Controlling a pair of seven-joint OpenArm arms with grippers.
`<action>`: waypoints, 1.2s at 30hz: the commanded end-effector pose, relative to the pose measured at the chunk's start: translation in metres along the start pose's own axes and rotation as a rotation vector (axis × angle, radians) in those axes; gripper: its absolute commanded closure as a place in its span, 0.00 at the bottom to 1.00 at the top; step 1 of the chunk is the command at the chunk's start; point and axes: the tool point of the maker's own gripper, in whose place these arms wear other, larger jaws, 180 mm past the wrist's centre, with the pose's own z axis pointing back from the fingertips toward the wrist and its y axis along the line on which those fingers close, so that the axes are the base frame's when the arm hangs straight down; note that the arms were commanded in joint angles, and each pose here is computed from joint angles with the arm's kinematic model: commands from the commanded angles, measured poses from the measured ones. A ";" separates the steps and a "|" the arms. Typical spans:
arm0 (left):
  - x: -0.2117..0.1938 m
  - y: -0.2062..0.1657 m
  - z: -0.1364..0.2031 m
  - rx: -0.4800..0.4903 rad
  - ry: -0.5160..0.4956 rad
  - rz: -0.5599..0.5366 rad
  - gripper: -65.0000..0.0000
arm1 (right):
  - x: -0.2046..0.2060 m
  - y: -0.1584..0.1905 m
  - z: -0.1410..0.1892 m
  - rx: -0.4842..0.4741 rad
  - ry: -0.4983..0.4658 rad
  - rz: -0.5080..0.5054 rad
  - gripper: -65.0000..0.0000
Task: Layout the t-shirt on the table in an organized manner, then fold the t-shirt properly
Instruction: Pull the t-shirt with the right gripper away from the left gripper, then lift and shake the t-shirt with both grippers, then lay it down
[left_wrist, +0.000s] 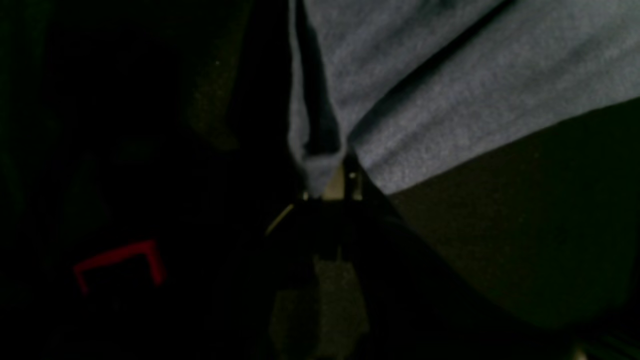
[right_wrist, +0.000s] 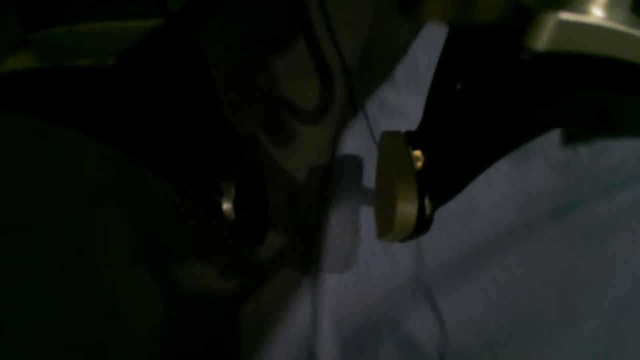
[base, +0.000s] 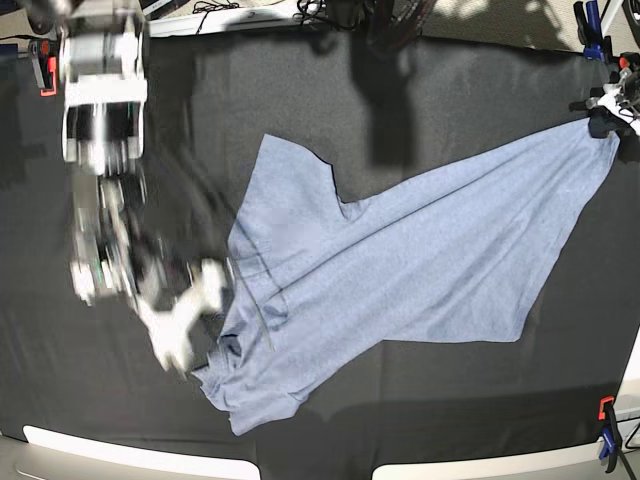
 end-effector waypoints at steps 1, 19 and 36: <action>0.015 0.003 0.005 0.006 -0.035 -0.025 1.00 | 0.012 -0.003 0.010 0.000 -0.062 -0.007 0.49; 0.015 0.003 0.006 0.007 -0.034 -0.025 1.00 | -0.035 0.053 -0.031 -0.014 -0.100 -0.031 0.49; 0.056 -0.008 0.017 -0.080 -0.188 0.004 1.00 | 0.039 0.020 0.044 -0.220 -0.336 0.147 1.00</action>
